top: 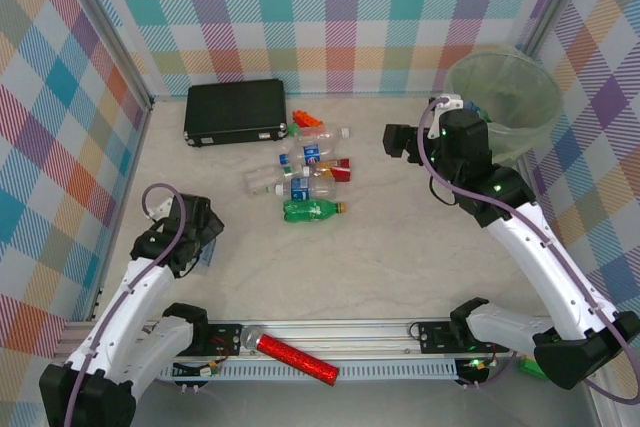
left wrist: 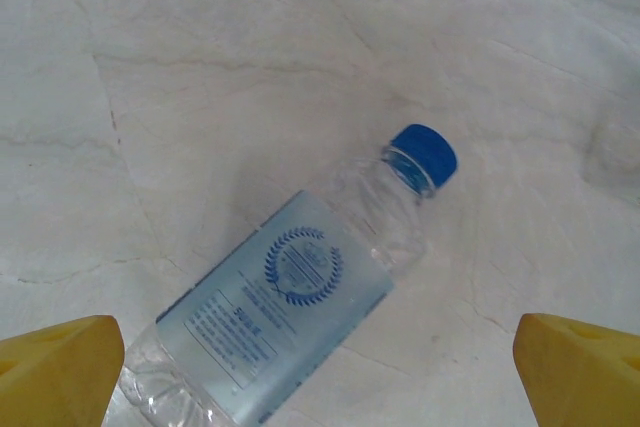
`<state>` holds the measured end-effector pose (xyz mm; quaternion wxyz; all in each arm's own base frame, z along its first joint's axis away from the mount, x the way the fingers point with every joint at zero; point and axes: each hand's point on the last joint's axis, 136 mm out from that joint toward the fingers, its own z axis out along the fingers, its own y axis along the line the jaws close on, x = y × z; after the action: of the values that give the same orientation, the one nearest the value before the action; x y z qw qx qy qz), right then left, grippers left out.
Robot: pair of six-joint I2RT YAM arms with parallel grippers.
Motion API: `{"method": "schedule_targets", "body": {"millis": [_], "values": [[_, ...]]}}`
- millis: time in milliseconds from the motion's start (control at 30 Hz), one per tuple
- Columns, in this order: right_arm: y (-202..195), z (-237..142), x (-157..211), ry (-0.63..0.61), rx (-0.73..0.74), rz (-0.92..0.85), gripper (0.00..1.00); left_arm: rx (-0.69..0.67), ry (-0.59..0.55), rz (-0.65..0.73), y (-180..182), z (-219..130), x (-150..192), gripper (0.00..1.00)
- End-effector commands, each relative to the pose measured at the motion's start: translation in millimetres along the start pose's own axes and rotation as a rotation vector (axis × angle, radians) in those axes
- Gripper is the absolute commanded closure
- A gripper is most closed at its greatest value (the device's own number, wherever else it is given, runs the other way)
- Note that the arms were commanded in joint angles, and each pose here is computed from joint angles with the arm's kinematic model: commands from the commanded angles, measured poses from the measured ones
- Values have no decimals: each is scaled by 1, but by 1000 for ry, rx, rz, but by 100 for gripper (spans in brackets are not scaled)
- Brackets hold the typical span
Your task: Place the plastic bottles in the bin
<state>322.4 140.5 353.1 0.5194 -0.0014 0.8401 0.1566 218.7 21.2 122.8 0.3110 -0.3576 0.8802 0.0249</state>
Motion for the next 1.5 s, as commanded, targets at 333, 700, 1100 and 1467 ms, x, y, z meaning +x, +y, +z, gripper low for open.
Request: {"method": "schedule_targets", "body": {"millis": [333, 700, 1100, 1467], "values": [[14, -11, 4, 1, -71, 15, 1, 58, 215, -57, -3, 51, 32, 0], [18, -2, 10, 16, -85, 37, 1, 137, 320, -46, -14, 48, 57, 1], [20, -7, 9, 12, -108, 52, 1, 66, 378, 12, -14, 58, 79, 9], [21, -10, 11, 9, -118, 66, 1, 37, 356, 33, -11, 59, 78, 37]]}}
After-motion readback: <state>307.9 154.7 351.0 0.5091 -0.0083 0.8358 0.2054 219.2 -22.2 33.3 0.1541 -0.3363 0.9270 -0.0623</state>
